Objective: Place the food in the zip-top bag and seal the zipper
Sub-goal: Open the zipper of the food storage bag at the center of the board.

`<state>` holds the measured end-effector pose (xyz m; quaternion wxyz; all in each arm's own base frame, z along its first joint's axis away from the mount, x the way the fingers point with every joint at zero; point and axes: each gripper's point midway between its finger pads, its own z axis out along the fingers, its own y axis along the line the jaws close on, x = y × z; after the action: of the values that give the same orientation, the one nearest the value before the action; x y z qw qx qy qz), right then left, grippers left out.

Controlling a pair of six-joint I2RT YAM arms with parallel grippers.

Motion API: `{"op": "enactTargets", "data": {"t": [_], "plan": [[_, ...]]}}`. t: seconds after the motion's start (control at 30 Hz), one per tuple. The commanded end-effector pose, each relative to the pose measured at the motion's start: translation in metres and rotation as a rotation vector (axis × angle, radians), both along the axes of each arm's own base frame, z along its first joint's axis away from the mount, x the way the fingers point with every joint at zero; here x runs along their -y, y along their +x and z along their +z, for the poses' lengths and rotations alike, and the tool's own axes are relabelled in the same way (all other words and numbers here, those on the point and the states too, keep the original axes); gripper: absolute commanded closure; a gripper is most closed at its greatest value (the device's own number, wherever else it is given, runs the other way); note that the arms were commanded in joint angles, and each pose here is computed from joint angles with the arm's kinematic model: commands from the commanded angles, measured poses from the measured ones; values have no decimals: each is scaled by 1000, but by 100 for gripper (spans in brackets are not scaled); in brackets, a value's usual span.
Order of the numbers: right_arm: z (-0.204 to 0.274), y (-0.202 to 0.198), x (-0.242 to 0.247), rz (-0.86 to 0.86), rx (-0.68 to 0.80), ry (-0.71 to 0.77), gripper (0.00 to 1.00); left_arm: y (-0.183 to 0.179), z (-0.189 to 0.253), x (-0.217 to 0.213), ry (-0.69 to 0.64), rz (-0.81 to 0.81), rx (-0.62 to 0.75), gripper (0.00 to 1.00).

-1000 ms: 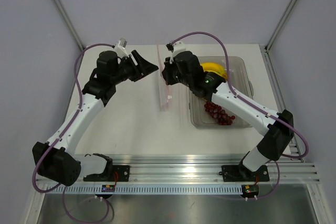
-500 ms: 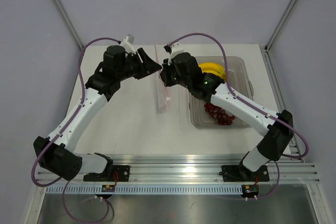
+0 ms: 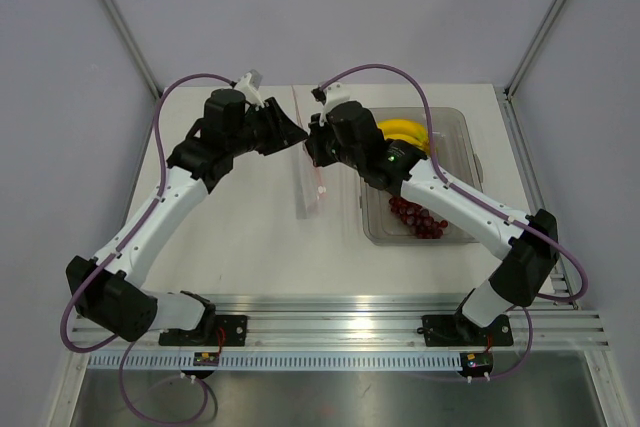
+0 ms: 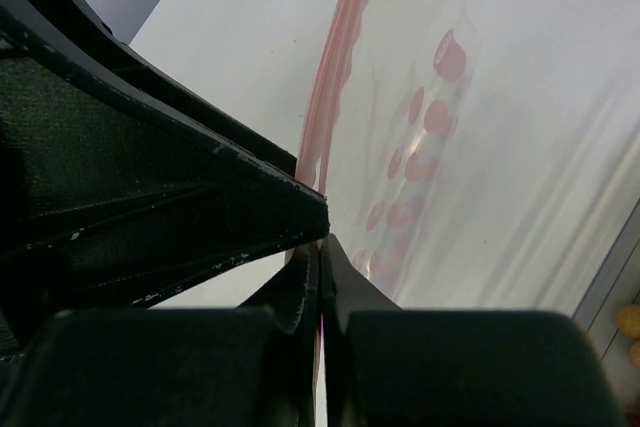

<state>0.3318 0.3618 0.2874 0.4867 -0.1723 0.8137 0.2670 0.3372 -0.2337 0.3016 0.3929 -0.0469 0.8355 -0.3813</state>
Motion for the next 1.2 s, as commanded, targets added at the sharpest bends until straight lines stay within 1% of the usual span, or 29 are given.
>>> {"op": "enactTargets", "data": {"t": [0.0,0.1,0.17,0.27,0.37,0.5,0.57,0.63,0.7,0.9,1.17], "plan": [[33,2,4,-40,71,63,100,4,10,-8,30,26,47,59],[33,2,5,-46,70,62,100,3,11,-8,28,22,54,58],[33,2,4,-46,69,63,100,2,11,-7,25,16,56,53],[34,2,5,-48,74,65,100,0,13,-5,11,2,64,51],[33,2,5,-48,70,63,100,0,12,-5,4,8,65,51],[33,2,5,-48,69,61,100,1,14,-13,11,54,80,57],[32,2,5,-48,67,59,100,-1,26,-17,-5,71,126,57],[32,2,4,-45,66,62,100,-1,29,-21,0,88,138,57],[33,1,3,-39,65,67,100,-2,29,-21,1,83,142,58],[33,0,3,-36,62,70,100,1,18,-10,-7,42,102,58],[33,-1,2,-29,59,71,100,3,20,-2,-40,16,98,57]]}}
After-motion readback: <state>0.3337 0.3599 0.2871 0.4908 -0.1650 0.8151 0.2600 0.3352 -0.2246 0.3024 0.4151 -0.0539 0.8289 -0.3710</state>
